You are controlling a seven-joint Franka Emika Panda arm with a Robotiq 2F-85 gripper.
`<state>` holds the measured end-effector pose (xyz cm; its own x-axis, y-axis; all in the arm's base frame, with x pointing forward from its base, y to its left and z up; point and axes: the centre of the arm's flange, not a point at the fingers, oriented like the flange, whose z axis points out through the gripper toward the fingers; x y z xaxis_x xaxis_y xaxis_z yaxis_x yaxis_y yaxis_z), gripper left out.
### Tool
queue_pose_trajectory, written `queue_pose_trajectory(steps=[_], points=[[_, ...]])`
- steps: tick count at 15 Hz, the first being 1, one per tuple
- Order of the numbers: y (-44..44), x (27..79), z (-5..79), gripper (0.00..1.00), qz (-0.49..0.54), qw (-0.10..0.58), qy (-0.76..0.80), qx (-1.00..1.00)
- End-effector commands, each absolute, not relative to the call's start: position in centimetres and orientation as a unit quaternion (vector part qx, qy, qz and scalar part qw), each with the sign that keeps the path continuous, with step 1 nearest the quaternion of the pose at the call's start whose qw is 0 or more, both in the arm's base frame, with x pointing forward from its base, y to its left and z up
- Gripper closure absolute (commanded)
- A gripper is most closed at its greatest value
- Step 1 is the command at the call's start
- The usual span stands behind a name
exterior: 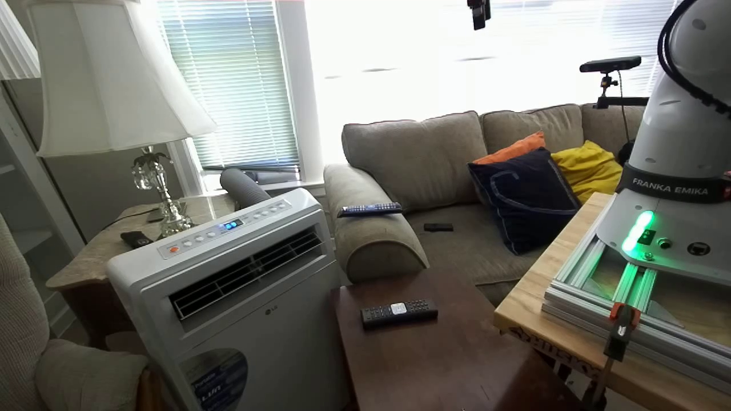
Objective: Pick up the remote control from the table and place it on the left armrest of the sofa.
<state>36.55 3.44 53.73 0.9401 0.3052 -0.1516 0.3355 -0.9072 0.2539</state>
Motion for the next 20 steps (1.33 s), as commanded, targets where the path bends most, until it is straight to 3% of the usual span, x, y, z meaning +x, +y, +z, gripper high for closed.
queue_pose_trajectory(steps=[1,9,20], points=[[6.1,39.9,47.9,0.0,-0.068,0.149,0.245,0.956],[12.5,42.6,37.4,0.0,-0.078,0.166,0.412,0.892],[18.2,36.2,26.5,0.0,-0.083,0.137,0.468,0.869]])
